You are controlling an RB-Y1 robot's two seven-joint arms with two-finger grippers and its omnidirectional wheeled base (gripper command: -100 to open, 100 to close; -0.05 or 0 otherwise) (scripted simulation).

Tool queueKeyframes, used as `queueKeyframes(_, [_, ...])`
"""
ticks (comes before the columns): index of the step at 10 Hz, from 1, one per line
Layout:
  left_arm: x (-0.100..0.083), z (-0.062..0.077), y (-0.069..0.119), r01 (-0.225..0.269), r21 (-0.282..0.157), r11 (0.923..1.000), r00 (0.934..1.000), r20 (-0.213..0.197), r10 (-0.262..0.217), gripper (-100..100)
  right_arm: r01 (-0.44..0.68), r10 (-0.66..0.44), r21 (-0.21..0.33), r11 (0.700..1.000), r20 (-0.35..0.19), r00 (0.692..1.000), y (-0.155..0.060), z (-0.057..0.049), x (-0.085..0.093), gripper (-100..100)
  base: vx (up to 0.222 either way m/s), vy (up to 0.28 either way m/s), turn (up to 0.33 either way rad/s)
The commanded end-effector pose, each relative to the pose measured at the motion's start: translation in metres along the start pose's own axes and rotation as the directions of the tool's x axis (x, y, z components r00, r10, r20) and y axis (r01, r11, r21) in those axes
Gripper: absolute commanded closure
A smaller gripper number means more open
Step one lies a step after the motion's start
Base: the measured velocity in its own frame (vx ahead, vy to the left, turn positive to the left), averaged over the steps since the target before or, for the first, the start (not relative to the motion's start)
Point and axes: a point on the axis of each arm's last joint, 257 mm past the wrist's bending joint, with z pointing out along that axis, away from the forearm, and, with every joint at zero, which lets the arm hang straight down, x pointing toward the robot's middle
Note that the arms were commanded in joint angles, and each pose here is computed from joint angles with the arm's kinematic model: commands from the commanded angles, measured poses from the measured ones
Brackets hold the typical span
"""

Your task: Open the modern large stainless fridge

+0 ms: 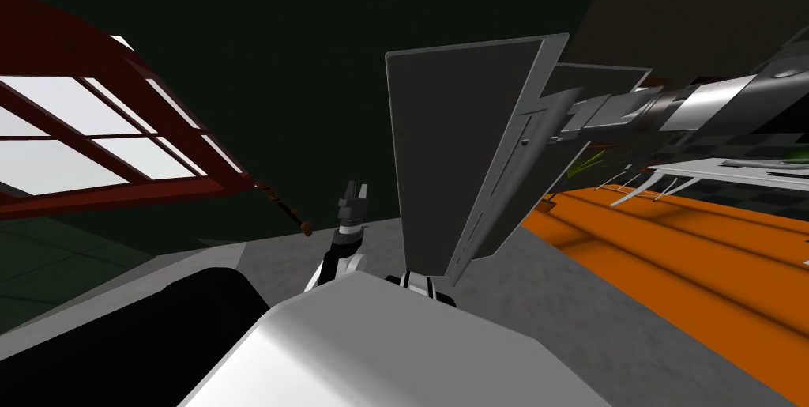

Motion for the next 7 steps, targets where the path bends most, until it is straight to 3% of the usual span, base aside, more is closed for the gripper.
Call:
queueKeyframes(1, [0.000, 0.000, 0.000, 0.000, 0.000, 1.0000, 1.0000, 0.000, 0.000, 0, -0.008, 0.009, 0.033, 0.999, -0.029, 1.000, -0.012, -0.003, 0.013, 100, -0.058, 0.129, -0.200])
queueKeyframes(3, [0.000, 0.000, 0.000, 0.000, 0.000, 1.0000, 1.0000, 0.000, 0.000, 0, -0.013, 0.017, 0.057, 0.998, -0.056, 0.998, -0.021, -0.006, 0.025, 100, -0.141, 0.209, -0.194])
queueKeyframes(7, [0.000, 0.000, 0.000, 0.000, 0.000, 1.0000, 1.0000, 0.000, 0.000, 0, -0.019, 0.028, 0.092, 0.996, -0.096, 0.995, -0.033, -0.011, 0.043, 100, -0.104, 0.086, -0.129])
